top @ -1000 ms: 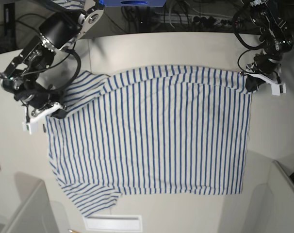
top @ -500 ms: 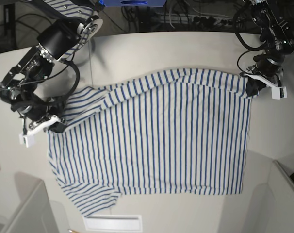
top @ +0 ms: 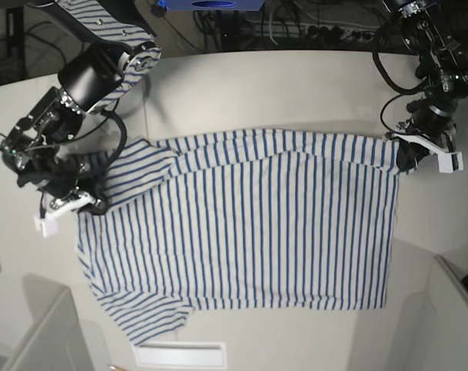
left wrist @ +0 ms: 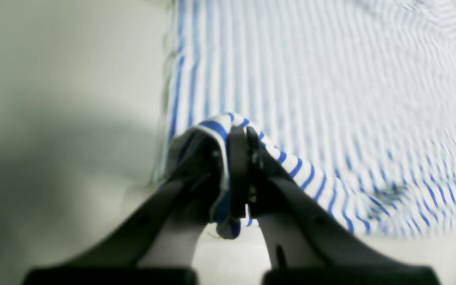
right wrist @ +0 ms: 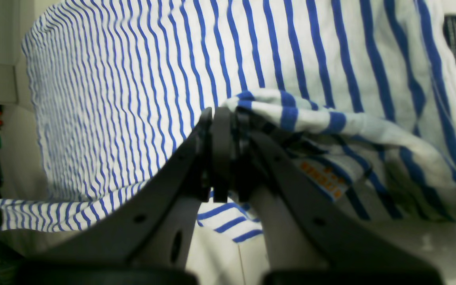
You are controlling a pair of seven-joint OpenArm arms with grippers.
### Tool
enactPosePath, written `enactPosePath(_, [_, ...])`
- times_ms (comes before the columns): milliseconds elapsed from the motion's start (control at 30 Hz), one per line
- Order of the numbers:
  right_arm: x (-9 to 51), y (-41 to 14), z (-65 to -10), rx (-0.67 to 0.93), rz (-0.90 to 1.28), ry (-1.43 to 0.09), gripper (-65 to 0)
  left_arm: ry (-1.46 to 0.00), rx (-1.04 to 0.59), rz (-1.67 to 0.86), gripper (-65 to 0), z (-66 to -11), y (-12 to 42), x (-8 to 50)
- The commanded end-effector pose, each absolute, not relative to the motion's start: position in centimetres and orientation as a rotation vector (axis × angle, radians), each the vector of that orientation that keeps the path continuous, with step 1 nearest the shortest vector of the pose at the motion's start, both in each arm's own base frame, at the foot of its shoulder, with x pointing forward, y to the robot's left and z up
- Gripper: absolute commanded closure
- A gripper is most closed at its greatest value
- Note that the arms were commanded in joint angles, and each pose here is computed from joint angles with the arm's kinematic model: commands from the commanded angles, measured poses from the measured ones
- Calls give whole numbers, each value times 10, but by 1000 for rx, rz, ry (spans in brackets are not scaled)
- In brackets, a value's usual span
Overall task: Fold the T-shirt properly
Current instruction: 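Lift the shoulder corners and drag them toward the hem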
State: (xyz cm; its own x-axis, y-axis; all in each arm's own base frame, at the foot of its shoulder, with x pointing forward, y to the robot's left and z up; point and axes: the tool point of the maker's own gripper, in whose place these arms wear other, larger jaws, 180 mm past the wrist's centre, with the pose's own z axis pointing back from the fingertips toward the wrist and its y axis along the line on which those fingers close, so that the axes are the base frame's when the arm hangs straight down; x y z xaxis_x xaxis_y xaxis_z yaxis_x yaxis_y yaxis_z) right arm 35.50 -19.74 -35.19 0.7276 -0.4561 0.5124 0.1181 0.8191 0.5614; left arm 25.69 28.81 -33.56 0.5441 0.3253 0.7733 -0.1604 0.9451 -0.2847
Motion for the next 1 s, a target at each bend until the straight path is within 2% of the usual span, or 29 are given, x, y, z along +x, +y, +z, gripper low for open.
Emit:
enactPosePath(0, [373,-200,-334,541,-328,-765,0,-1007,-192,286,0,-322,291,266])
enactPosePath(467, [392,-227,-354,569,-401,-775,0,-984,-195,338,0,-335,315,283])
enactPosePath(767, [402,-228,-347,571,-409,-824,0,-993,-238,286,0,-331,293,302])
enactPosePath(967, [405,-222,-363,618,-429,-766,0,-965,-225,259,0,-330,289,311])
